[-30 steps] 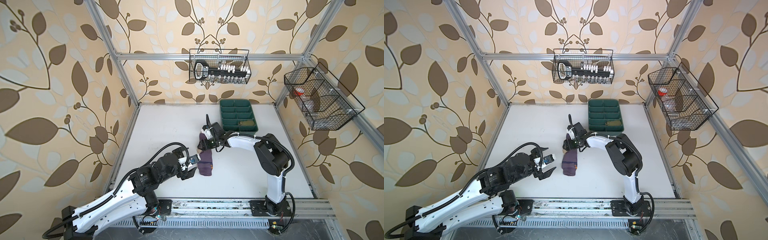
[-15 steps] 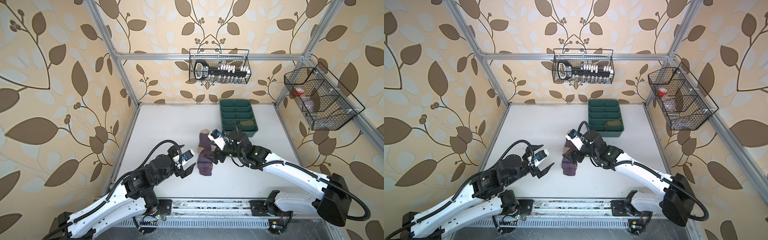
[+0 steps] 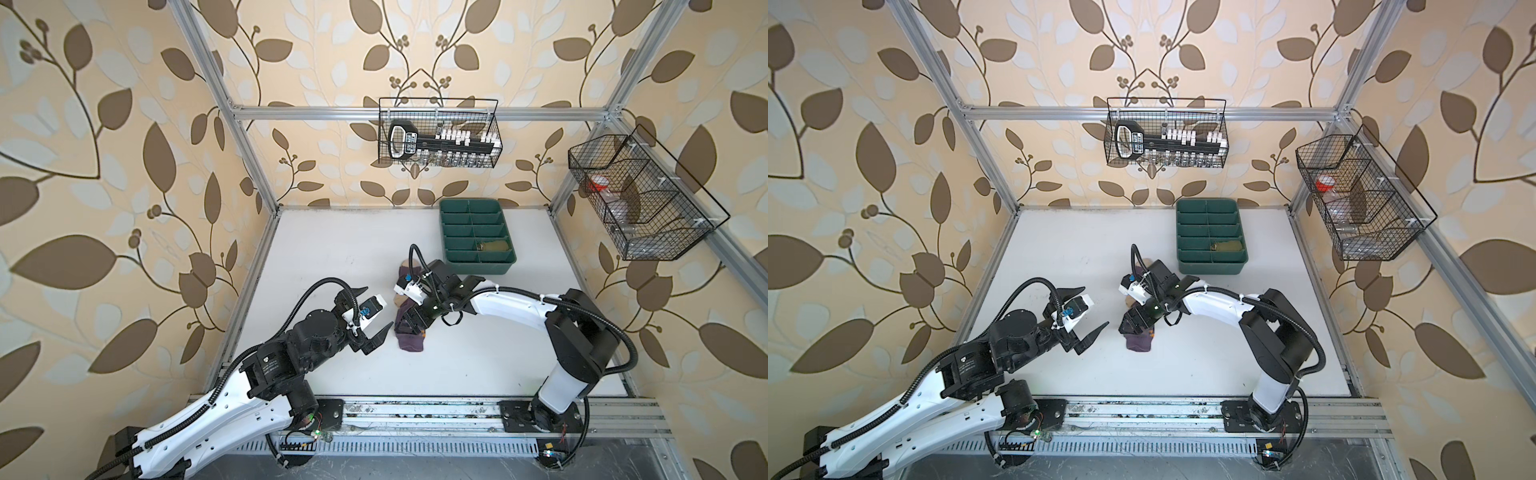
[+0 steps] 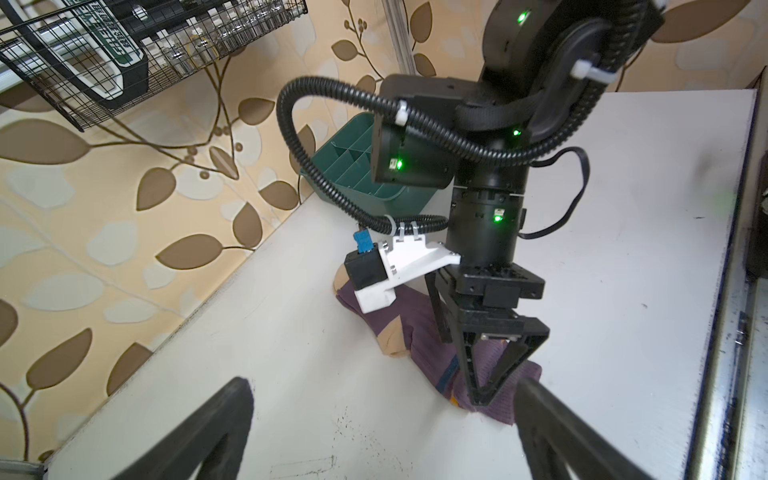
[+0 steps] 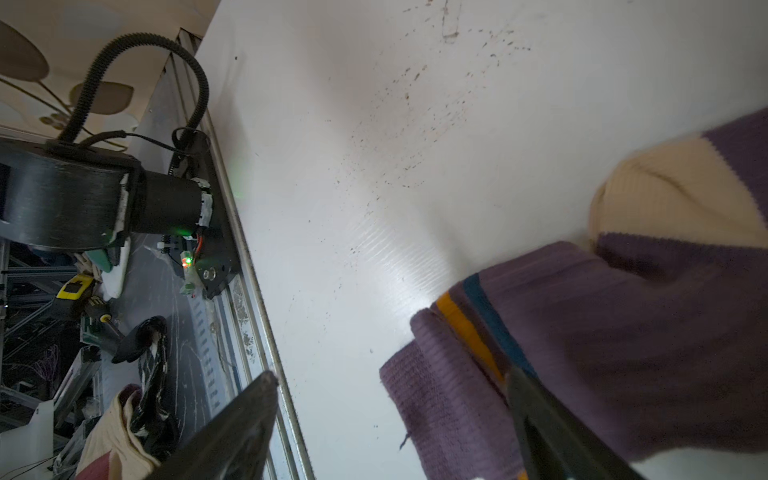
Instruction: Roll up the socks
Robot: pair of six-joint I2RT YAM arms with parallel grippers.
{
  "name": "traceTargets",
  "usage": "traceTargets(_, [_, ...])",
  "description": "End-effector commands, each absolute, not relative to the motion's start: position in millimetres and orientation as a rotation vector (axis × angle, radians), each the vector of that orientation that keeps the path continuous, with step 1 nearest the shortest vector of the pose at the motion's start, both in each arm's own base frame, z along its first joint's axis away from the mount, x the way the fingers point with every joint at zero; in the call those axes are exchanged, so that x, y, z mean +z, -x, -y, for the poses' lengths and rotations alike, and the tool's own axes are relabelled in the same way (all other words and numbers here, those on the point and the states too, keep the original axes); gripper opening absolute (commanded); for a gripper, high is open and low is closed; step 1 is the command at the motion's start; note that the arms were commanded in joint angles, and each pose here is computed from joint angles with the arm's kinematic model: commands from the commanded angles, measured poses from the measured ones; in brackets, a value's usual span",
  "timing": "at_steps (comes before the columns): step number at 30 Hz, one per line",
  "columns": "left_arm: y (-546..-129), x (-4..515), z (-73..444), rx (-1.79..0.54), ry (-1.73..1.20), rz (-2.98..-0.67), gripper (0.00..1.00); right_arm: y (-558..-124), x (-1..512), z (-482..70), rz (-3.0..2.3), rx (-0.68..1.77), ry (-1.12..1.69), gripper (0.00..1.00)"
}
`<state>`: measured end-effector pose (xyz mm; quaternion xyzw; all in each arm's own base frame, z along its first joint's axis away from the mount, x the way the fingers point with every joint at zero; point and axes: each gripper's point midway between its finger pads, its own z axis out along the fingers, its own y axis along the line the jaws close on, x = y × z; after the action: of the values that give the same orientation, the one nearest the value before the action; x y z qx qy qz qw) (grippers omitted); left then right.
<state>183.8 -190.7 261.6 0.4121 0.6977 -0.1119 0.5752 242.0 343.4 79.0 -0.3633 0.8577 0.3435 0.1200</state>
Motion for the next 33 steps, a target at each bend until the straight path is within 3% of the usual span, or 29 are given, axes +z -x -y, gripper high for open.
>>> traceTargets(1, [-186.1, 272.4, 192.1, -0.291, -0.912, -1.607, 0.99, -243.7, 66.9, -346.4, -2.544, 1.006, 1.106, 0.87])
traceTargets(8, [-189.1, 268.5, 192.6, -0.266, -0.924, -1.618, 0.99, -239.9, 43.7, -352.7, -2.604, 1.020, 1.168, 0.87])
traceTargets(33, [-191.1, 262.6, 185.0, -0.215, -0.927, -1.642, 0.99, -175.1, 58.6, -334.9, -2.574, 1.021, 1.268, 0.84])
